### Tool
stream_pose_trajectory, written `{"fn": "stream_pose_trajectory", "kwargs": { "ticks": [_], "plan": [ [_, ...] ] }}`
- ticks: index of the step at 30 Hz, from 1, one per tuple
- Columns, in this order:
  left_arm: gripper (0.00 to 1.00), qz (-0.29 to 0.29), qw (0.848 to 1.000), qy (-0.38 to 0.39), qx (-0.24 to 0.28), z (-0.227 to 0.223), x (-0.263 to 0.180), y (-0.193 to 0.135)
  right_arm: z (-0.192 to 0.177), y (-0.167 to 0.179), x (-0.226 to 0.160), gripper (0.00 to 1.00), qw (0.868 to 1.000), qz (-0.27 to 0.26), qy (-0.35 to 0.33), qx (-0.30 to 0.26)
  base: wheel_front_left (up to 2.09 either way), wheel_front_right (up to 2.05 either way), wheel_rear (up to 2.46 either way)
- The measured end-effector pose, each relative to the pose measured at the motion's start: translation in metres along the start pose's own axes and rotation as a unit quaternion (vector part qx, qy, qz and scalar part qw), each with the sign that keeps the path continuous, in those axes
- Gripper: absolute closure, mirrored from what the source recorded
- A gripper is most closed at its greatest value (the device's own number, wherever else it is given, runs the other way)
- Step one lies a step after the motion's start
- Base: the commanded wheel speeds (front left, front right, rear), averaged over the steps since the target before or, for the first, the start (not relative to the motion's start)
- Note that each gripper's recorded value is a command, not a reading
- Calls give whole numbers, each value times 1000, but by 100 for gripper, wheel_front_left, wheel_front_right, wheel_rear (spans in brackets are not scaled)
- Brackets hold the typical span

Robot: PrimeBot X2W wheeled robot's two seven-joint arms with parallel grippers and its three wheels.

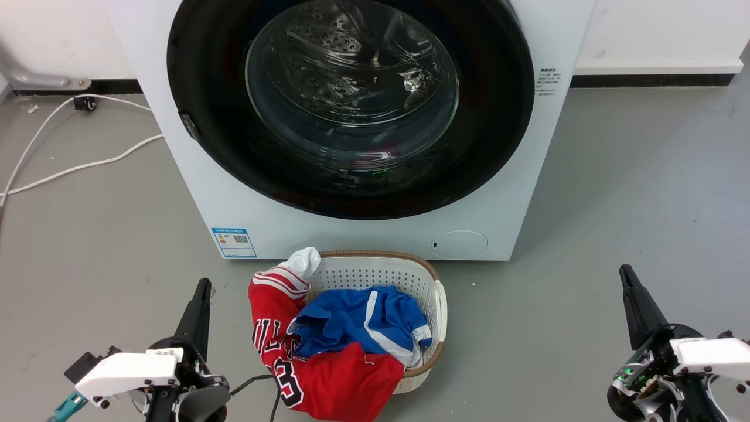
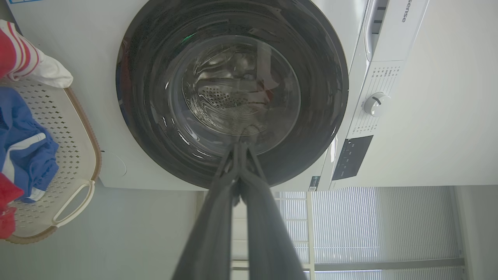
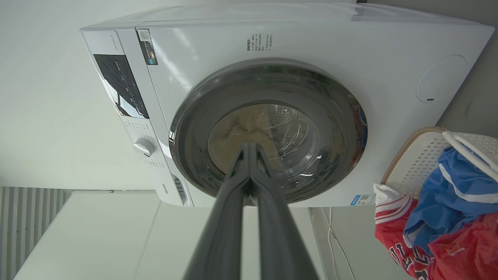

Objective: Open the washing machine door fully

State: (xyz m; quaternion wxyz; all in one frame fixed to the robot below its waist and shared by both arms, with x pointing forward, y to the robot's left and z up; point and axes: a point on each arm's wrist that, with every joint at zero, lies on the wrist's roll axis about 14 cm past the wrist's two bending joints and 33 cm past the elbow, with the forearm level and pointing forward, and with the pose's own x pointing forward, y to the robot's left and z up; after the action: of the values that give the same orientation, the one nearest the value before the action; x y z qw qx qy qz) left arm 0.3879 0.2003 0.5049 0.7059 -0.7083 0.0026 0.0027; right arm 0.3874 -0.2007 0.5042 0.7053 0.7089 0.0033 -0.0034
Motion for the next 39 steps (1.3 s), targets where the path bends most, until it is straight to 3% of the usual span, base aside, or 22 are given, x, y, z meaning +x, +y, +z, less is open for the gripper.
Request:
{"fn": "stream_pose_trajectory", "kwargs": {
  "ticks": [14,15,21,26,39],
  "plan": [
    [100,0,1000,0,0,0,0,0,0,0,0,100,1000,0,0,0,0,0,0],
    [0,0,1000,0,0,0,0,0,0,0,0,0,1000,0,0,0,0,0,0],
    [0,44,999,-1,-4,-2,-14,30,1,-30,-14,0,999,-44,-5,4,0,0,0],
    [0,40,999,-12,10,1,-13,27,3,-31,-15,0,999,-48,-12,-12,0,0,0],
    [0,31,992,-30,121,8,-12,12,9,-15,-15,0,990,-28,-27,-137,0,0,0]
  ]
}}
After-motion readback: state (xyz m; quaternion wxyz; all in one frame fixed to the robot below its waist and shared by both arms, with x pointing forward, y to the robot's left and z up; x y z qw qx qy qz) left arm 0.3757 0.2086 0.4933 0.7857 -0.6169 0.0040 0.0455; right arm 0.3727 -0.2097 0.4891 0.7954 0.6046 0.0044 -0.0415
